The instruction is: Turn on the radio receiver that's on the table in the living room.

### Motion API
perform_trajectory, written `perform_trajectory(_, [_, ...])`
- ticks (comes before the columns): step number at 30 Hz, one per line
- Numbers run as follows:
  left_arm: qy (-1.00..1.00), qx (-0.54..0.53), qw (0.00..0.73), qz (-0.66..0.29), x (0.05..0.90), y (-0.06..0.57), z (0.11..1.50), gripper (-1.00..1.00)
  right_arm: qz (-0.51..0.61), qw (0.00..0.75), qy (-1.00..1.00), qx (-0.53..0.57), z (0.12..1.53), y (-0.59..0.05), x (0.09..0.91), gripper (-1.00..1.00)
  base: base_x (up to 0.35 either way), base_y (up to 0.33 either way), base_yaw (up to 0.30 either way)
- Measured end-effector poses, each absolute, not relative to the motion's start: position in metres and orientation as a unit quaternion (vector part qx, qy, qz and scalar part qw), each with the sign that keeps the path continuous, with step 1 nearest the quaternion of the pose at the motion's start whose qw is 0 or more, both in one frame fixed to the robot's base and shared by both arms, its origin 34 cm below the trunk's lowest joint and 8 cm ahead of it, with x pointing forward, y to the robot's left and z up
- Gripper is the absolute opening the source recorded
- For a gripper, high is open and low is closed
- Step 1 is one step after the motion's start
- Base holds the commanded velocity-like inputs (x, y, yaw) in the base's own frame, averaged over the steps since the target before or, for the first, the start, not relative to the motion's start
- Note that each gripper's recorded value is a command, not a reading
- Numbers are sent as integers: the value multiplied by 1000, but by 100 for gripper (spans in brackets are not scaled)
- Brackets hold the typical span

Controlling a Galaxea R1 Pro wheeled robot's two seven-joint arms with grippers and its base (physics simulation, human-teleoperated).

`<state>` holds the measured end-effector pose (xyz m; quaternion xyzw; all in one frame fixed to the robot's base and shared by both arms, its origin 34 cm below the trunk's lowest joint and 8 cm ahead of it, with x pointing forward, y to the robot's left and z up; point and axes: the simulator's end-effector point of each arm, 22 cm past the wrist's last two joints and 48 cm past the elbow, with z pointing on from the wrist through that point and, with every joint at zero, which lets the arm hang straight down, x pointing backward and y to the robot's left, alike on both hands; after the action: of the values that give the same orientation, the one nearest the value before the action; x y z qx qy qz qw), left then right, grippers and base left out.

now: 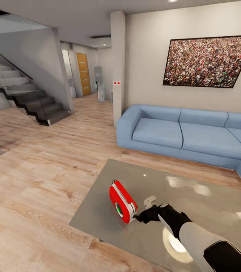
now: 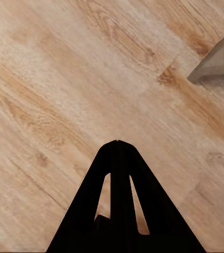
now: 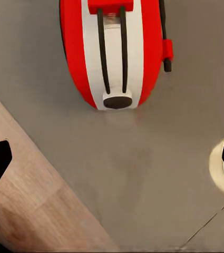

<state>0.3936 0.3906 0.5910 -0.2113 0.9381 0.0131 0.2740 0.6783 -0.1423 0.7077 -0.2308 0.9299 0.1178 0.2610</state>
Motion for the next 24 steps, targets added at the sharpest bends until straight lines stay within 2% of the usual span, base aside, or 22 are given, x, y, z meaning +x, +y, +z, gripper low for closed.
perform_trajectory(7, [938, -211, 274, 13, 393, 391, 600, -100, 113, 263, 930, -230, 716, -144, 678, 100, -286, -181, 0])
perform_trajectory(16, [938, -211, 274, 13, 391, 390, 611, -100, 110, 262, 931, -228, 726, -146, 677, 100, -45, -30, 0])
perform_trajectory(24, [939, -210, 274, 11, 389, 389, 620, -100, 105, 244, 937, -225, 685, -176, 617, 100, -53, 200, 0])
